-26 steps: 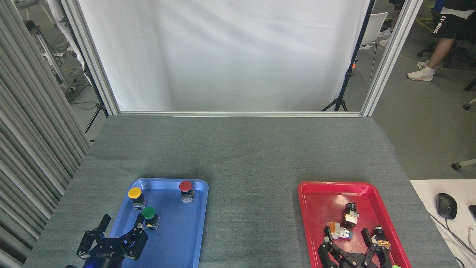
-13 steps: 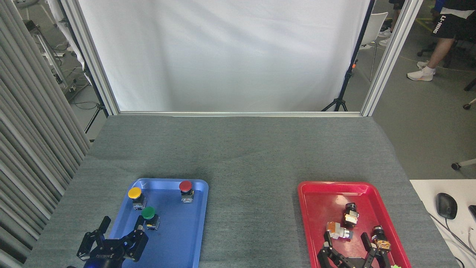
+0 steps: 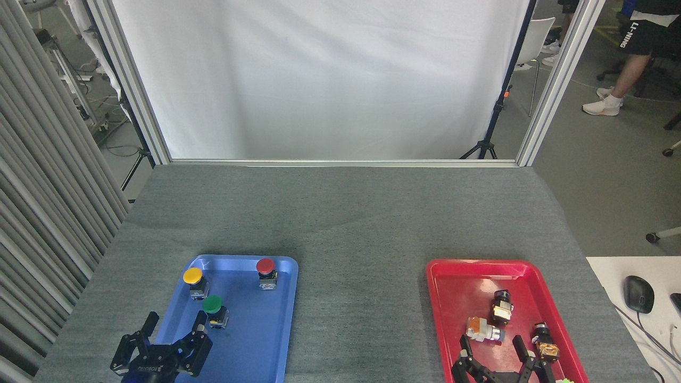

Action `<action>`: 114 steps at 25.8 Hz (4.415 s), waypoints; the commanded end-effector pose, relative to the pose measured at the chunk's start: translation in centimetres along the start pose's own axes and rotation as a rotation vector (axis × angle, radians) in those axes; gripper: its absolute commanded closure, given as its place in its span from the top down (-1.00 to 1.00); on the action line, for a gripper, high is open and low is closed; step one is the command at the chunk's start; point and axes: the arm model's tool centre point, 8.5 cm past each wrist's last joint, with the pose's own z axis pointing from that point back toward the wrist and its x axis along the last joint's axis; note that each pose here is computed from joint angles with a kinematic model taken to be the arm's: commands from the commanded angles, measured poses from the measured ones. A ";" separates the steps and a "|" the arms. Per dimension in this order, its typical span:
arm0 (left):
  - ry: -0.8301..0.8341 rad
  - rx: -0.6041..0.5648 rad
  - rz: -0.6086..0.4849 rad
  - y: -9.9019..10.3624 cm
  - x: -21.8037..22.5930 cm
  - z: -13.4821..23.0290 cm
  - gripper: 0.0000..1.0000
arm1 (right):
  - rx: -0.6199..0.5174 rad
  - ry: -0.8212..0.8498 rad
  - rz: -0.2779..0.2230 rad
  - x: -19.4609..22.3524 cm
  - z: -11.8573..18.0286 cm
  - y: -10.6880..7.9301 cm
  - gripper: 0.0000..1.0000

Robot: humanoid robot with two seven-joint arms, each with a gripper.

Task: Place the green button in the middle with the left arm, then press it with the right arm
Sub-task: 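Lower the left hand over the green button in the blue tray, then grasp the green button with the left hand and lift it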

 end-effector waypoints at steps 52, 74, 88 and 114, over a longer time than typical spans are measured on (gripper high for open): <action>0.023 -0.096 -0.008 -3.3 -1.4 -0.8 0.95 | -0.019 -0.044 0.087 -1.1 -0.1 -0.9 1.00; -0.016 -0.225 -0.101 -7.4 0.4 -4.3 0.95 | -0.042 -0.051 0.089 -1.5 -0.6 -1.6 1.00; -0.026 -0.231 -0.082 -7.6 1.5 -6.9 0.61 | -0.045 -0.048 0.087 -1.6 -0.5 -1.7 1.00; -0.468 -0.090 -0.082 -4.1 13.0 -9.4 -1.00 | -0.047 -0.034 0.080 -1.4 -0.4 -1.8 1.00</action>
